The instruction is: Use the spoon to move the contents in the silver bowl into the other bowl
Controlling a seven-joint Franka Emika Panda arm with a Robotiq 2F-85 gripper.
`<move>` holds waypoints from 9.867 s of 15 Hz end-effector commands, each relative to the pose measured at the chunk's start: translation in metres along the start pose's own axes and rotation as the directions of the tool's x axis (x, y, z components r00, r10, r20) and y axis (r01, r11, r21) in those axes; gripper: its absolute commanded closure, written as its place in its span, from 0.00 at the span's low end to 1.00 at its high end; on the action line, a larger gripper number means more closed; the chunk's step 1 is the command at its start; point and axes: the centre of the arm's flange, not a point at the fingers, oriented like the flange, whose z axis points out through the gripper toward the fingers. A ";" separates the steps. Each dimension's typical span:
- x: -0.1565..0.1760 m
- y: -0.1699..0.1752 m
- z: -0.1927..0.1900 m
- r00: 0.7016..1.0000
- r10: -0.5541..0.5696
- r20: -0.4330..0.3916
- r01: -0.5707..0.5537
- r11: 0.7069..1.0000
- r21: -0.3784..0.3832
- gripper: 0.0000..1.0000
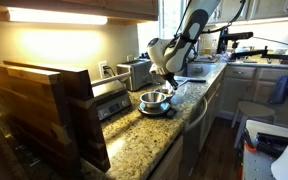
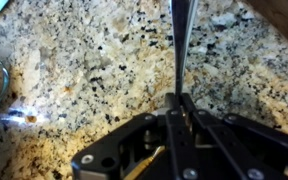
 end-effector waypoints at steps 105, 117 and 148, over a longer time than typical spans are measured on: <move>-0.008 -0.043 -0.131 0.982 -0.106 -0.155 0.109 0.994 0.010 0.93; 0.009 -0.061 -0.140 0.978 -0.139 -0.156 0.141 0.990 0.002 0.93; 0.012 -0.075 -0.137 0.986 -0.130 -0.104 0.121 0.989 -0.090 0.93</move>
